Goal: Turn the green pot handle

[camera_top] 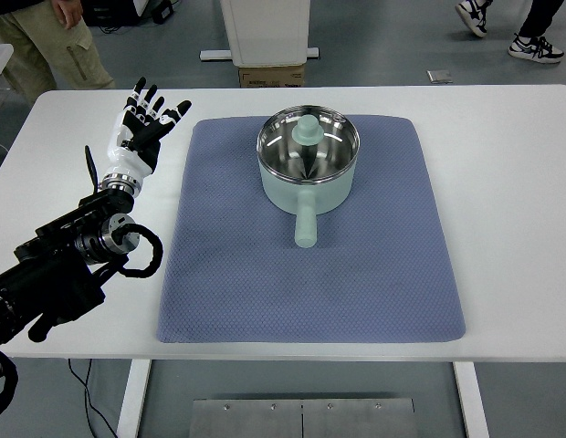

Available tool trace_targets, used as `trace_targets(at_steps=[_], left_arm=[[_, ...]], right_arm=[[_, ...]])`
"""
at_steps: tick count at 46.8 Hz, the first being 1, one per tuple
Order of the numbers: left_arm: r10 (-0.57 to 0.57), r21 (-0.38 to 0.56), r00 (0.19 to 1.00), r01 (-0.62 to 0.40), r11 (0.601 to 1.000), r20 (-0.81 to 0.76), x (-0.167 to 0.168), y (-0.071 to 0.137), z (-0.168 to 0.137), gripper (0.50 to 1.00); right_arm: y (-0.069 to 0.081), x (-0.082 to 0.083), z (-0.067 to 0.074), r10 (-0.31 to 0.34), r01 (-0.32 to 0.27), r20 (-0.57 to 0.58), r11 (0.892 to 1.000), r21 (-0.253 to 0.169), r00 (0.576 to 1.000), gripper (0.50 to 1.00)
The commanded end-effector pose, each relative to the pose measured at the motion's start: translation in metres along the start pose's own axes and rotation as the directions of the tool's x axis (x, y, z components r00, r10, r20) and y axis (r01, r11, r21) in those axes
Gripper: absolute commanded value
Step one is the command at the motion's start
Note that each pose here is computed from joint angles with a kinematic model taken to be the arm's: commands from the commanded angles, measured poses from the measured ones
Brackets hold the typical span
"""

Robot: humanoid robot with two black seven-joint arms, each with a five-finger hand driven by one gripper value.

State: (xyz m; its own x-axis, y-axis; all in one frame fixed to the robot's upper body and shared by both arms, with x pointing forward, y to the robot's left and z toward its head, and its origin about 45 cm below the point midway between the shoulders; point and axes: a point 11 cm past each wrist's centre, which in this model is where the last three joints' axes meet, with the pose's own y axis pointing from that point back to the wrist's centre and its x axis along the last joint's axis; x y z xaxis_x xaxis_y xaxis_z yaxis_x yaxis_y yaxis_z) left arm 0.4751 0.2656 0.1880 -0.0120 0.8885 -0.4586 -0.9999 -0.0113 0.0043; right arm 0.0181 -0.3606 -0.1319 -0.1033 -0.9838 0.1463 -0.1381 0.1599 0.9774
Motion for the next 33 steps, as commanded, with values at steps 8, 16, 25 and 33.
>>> trace_targets(at_steps=[8,16,25,33], left_arm=[[0.012,-0.02,1.0,-0.011,1.0,0.008,0.0013,0.0,0.0023,1.0],[0.012,-0.02,1.0,-0.011,1.0,0.008,0.0013,0.0,0.0023,1.0],[0.012,-0.019,1.0,-0.012,1.0,0.006,0.0018,0.0004,0.0017,1.0],[0.014,-0.02,1.0,-0.014,1.0,0.007,0.0025,0.0004,0.0022,1.0]], right_arm=[[0.0,0.0,-0.0001,0.0,0.0,0.001,1.0,0.0,1.0,1.0],[0.0,0.0,0.0,0.0,0.0,0.0,1.0,0.0,1.0,1.0],[0.0,0.0,0.0,0.0,0.0,0.0,1.0,0.0,1.0,1.0],[0.0,0.0,0.0,0.0,0.0,0.0,1.0,0.0,1.0,1.0]])
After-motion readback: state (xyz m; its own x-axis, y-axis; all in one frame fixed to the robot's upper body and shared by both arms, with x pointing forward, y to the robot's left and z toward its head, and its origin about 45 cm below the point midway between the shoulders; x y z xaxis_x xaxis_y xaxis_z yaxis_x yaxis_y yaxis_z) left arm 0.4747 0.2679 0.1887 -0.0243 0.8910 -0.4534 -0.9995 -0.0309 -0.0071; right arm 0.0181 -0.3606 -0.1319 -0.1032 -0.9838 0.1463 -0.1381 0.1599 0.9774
